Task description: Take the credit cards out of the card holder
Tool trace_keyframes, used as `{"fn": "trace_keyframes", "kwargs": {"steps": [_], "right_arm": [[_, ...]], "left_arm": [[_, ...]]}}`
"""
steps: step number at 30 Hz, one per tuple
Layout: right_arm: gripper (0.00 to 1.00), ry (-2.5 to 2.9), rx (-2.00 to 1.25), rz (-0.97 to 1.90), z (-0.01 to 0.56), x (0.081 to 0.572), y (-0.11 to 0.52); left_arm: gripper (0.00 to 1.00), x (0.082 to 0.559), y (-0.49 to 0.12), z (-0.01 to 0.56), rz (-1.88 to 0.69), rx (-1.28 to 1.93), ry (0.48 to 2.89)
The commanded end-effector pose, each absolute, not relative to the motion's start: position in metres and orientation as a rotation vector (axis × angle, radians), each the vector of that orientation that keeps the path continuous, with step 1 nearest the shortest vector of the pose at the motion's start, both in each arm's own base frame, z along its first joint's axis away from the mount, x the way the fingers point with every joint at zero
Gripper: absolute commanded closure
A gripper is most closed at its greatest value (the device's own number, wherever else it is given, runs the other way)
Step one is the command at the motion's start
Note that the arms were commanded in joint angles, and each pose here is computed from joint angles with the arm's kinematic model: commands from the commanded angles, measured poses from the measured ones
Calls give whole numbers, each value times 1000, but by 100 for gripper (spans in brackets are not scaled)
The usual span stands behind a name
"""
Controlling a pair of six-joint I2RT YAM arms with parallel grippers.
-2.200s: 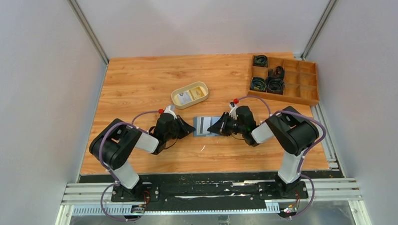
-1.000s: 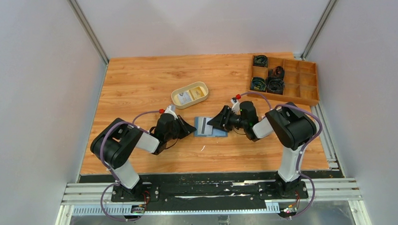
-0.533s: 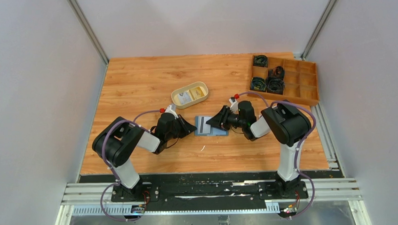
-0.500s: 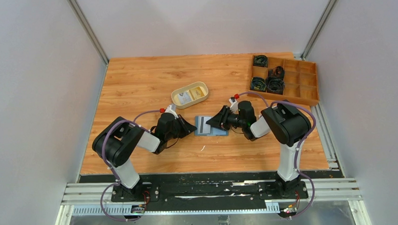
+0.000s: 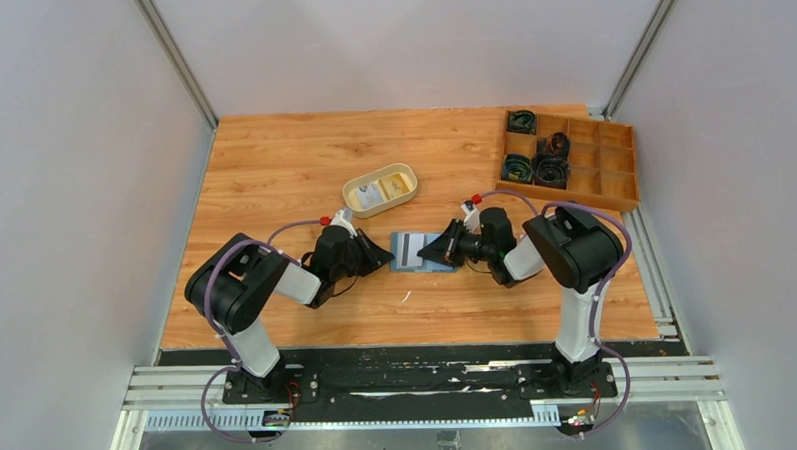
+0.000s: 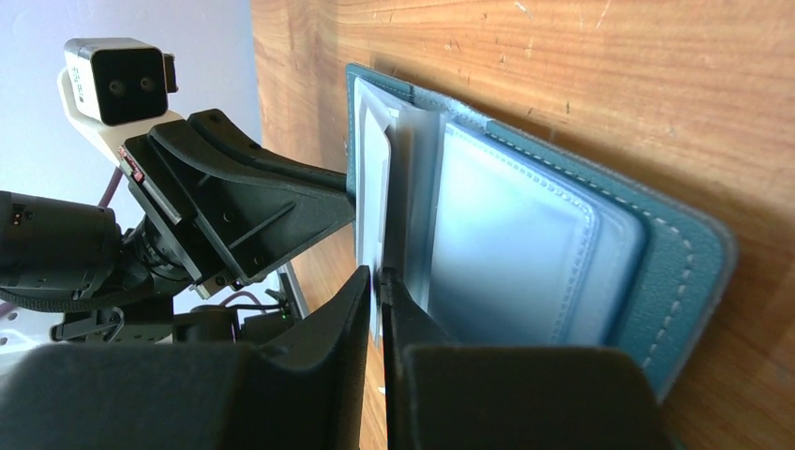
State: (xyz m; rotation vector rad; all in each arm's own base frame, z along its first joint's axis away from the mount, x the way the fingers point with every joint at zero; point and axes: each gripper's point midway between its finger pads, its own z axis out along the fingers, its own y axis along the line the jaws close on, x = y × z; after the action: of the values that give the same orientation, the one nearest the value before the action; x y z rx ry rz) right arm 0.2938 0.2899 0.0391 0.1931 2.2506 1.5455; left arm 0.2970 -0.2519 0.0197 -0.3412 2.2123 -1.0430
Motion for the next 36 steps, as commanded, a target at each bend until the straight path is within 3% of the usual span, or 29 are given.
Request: {"fn": "trace_keyframes", "kwargs": {"steps": [1, 21, 26, 36], "right_arm": [[88, 2215, 160, 1566, 48, 292, 286], [92, 2211, 182, 1540, 46, 287, 263], [100, 2219, 194, 1533, 43, 283, 256], [100, 2258, 151, 1441, 53, 277, 235]], "left_arm": [[100, 277, -234, -20, -905, -343, 2362], [100, 274, -234, -19, -912, -340, 2361], [100, 274, -233, -19, -913, -348, 2361], [100, 263, -217, -17, -870, -406, 2338]]}}
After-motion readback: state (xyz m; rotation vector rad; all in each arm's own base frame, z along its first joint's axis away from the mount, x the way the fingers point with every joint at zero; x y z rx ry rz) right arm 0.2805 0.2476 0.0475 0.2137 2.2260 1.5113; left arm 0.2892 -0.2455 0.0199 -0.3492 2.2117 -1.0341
